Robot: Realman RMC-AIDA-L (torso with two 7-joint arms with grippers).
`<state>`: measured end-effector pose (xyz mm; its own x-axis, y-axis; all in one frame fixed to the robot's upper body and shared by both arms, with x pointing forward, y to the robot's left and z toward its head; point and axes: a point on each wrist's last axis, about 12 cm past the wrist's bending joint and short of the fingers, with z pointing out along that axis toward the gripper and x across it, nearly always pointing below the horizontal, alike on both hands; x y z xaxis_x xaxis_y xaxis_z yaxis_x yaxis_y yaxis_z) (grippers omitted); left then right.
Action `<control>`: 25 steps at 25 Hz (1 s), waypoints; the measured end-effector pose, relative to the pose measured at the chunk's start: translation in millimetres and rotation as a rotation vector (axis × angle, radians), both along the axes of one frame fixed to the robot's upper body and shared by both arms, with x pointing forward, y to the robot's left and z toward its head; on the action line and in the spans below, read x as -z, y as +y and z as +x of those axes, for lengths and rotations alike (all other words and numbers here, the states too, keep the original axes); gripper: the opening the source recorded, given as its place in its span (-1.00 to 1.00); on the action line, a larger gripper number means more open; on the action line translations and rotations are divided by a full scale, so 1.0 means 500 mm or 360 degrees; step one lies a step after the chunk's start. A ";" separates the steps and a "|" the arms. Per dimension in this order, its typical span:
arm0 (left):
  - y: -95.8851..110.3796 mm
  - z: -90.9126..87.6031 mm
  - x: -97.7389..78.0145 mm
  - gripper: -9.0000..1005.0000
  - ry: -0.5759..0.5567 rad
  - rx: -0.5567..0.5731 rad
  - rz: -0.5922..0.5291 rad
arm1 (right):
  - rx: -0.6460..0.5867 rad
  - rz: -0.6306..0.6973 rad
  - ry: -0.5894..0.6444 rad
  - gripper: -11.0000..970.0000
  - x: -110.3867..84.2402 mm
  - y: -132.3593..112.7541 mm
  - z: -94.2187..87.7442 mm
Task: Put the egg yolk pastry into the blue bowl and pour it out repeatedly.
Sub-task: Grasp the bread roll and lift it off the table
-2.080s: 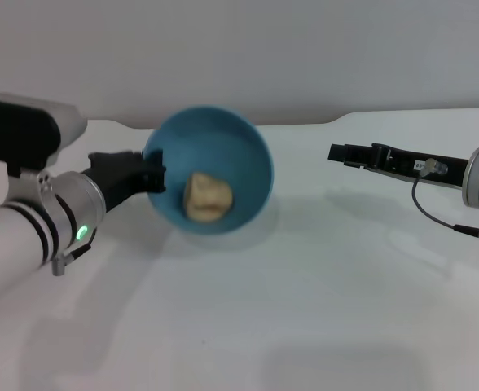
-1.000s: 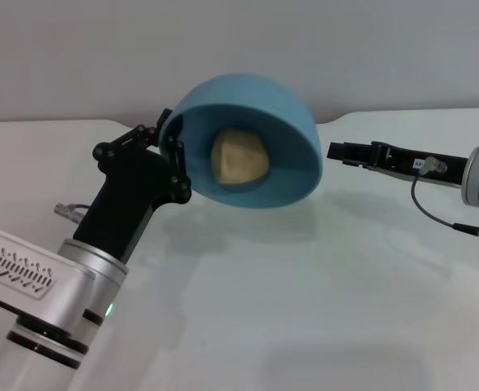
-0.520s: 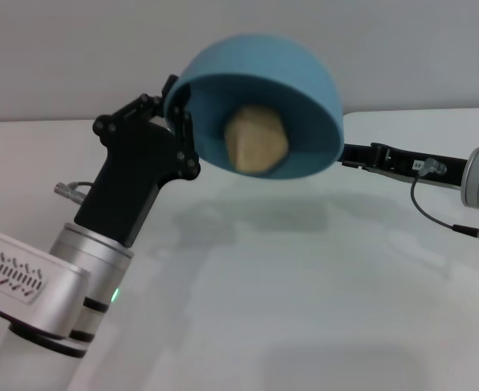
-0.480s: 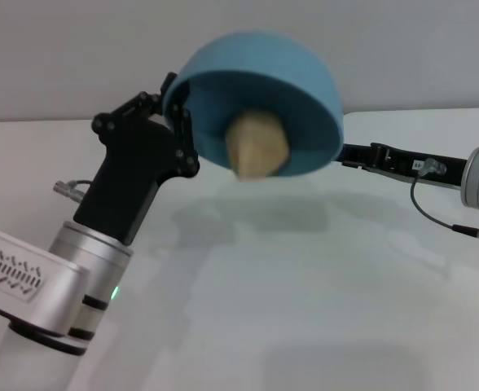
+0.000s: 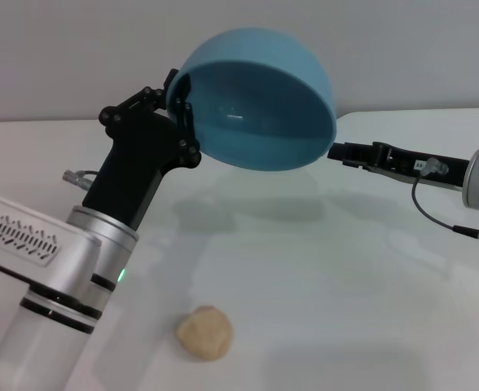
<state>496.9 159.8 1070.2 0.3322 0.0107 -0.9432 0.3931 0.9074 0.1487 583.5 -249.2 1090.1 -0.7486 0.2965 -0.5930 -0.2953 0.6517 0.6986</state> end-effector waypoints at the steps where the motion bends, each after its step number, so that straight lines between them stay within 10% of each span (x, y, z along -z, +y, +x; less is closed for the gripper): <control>1: 0.000 0.003 0.001 -0.98 0.0008 0.0001 0.0008 | 0.0000 0.0001 0.0000 -0.27 0.000 0.000 0.000; 11: 0.019 0.064 0.000 -0.98 0.0290 -0.0062 -0.0066 | -0.0080 0.0031 0.0037 -0.27 -0.002 0.018 0.003; 25: 0.086 0.213 -0.033 -0.98 0.1338 -0.0183 0.0058 | -0.0423 -0.0176 0.0108 -0.27 -0.005 0.080 0.019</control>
